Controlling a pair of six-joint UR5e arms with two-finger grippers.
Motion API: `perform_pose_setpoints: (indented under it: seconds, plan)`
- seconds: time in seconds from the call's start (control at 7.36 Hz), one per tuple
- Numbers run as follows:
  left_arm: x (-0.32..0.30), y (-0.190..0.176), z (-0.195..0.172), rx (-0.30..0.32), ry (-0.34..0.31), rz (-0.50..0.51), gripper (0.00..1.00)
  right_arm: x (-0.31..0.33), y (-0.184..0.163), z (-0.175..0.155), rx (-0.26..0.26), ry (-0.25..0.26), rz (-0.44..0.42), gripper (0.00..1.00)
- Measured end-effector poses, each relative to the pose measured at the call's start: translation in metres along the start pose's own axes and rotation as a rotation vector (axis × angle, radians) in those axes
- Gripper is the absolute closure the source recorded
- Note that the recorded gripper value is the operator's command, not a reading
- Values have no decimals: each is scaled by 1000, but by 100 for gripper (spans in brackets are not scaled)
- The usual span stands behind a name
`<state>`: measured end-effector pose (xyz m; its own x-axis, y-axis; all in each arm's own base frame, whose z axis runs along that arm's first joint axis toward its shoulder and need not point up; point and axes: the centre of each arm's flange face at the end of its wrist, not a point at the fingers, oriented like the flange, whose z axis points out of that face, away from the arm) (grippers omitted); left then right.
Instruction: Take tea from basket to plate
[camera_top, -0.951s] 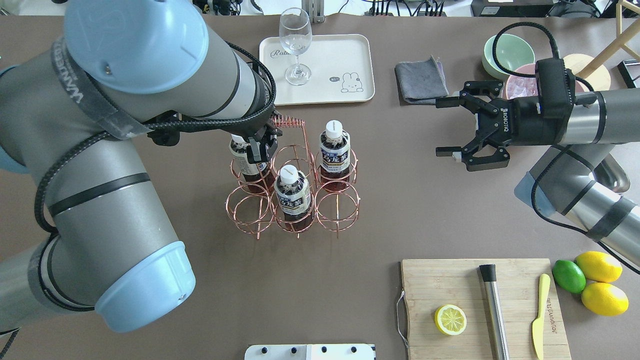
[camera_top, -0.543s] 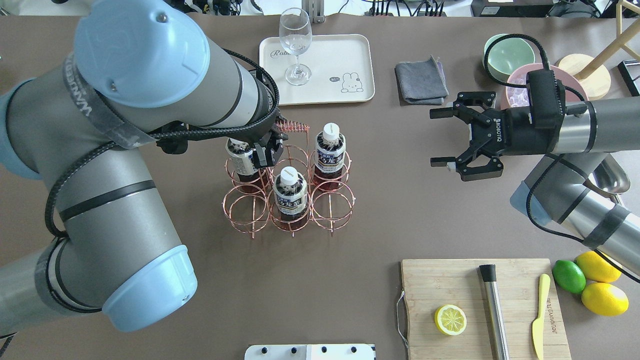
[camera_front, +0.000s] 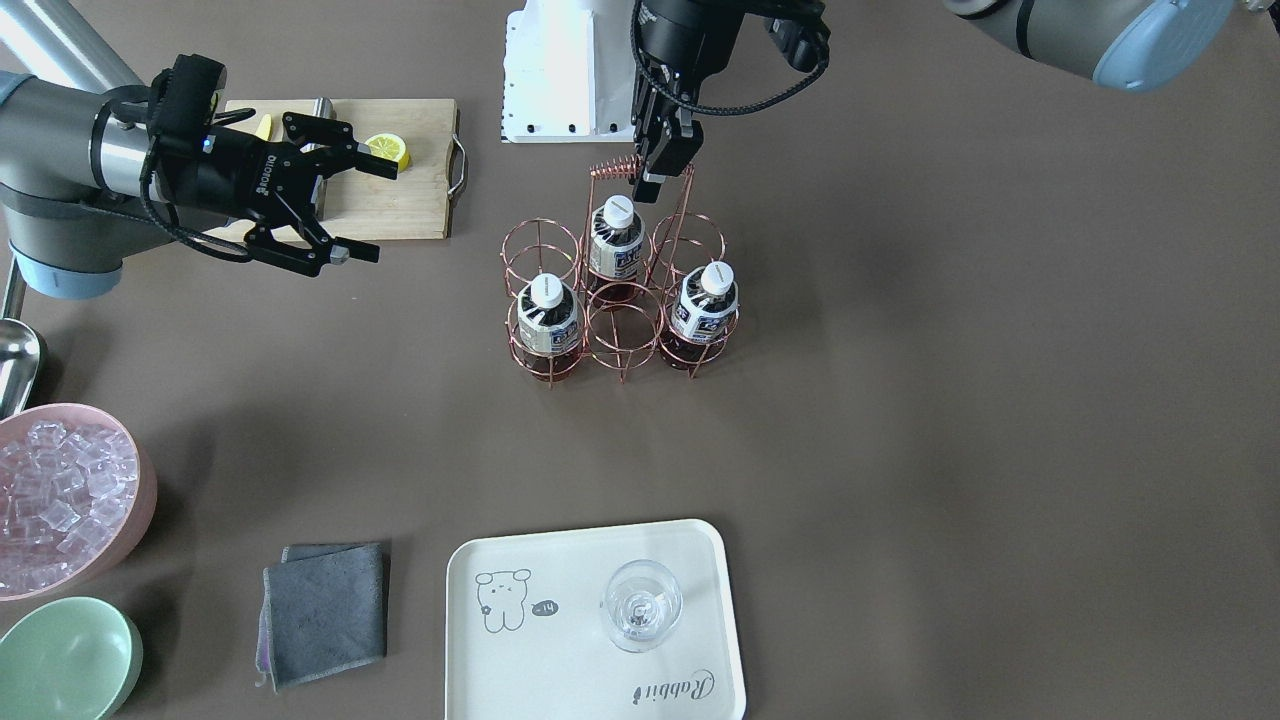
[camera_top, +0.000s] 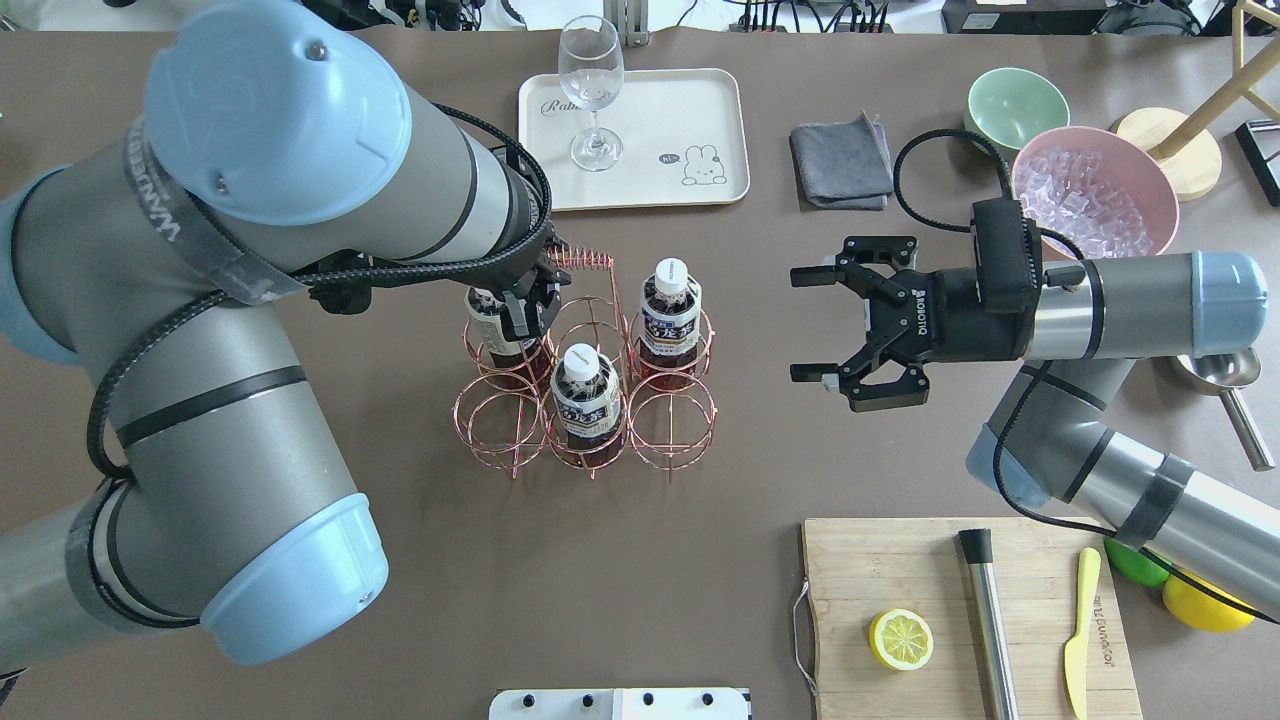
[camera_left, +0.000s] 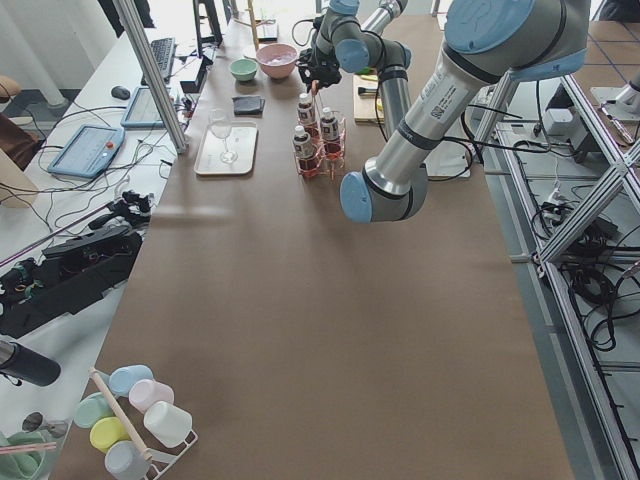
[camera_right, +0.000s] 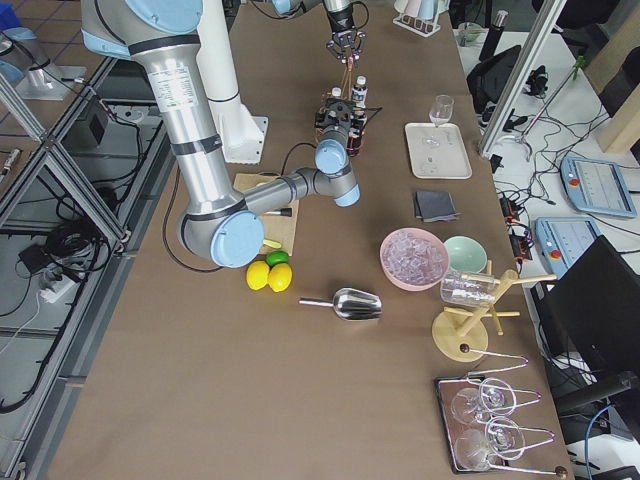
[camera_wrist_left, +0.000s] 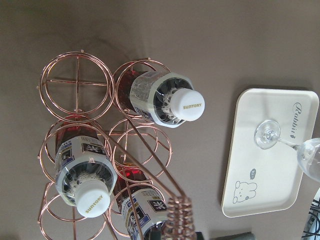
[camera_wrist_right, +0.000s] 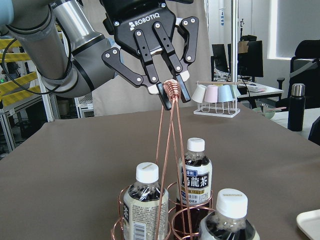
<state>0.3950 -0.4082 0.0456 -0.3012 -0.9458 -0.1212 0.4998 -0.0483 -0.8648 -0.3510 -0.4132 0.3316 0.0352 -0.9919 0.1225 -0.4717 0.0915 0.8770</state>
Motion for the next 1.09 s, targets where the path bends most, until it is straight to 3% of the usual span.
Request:
perform_pose_setpoints:
  seconds: [0.41, 0.82, 1.09]
  plan:
    - [0, 2, 0, -2, 1, -16, 100, 13, -2, 34, 25, 31, -20, 1]
    - [0, 2, -1, -3, 3, -20, 100, 59, -4, 50, 19, 122, -60, 1]
    - [0, 3, -2, -5, 4, -21, 100, 70, -5, 76, 26, 150, -57, 1]
